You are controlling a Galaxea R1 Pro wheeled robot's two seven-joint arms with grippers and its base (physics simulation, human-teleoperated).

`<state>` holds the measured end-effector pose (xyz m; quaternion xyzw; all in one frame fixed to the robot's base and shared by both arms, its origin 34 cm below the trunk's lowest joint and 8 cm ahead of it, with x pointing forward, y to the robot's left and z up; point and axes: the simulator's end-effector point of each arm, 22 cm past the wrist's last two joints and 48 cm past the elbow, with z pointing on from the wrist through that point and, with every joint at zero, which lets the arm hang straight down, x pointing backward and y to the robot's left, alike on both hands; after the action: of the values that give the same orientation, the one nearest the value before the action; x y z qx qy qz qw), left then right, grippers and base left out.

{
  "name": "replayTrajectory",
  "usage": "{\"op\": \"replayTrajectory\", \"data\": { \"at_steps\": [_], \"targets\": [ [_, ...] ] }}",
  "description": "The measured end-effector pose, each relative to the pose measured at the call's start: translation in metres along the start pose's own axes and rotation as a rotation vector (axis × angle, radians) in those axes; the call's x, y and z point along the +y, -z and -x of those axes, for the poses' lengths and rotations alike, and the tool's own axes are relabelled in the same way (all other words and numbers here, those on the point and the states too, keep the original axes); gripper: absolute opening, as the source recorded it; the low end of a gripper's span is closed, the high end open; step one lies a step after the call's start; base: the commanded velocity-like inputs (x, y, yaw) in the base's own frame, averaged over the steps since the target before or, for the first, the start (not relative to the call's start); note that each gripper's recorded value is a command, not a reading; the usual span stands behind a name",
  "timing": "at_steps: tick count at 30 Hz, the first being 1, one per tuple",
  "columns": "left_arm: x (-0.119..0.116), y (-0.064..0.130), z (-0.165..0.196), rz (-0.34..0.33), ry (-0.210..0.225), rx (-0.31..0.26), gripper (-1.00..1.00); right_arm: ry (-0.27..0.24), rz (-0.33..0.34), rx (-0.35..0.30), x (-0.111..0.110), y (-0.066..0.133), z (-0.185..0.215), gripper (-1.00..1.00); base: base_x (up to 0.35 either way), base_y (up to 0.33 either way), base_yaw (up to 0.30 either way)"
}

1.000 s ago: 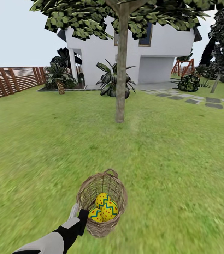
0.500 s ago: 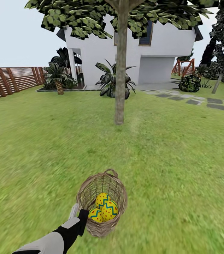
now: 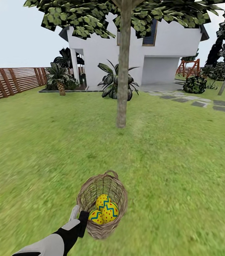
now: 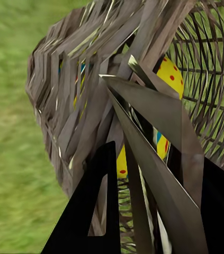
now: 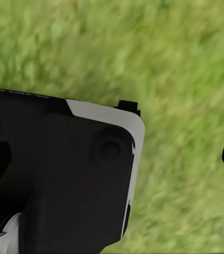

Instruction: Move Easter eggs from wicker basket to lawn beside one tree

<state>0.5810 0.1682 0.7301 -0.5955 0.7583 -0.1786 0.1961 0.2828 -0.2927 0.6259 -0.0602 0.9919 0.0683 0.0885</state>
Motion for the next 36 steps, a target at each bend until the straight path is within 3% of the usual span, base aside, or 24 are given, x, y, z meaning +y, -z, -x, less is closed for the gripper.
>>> {"op": "replayTrajectory", "data": {
  "at_steps": [10,18,36],
  "targets": [
    [-0.0001,0.0,-0.0001,0.0,0.0,0.0,-1.0,0.0,-0.001,0.0,-0.0004,0.0001,0.0,1.0,0.33,-0.082,0.011],
    [0.0,0.0,-0.0001,0.0,0.0,0.001,-1.0,0.001,-0.001,0.0,-0.0005,0.0001,0.0,1.0,0.33,-0.081,0.218],
    [0.0002,-0.0001,0.001,0.0,-0.001,-0.001,-1.0,0.0,-0.005,0.002,-0.0036,0.0008,-0.0008,1.0,0.33,-0.08,0.003]
  ]
}}
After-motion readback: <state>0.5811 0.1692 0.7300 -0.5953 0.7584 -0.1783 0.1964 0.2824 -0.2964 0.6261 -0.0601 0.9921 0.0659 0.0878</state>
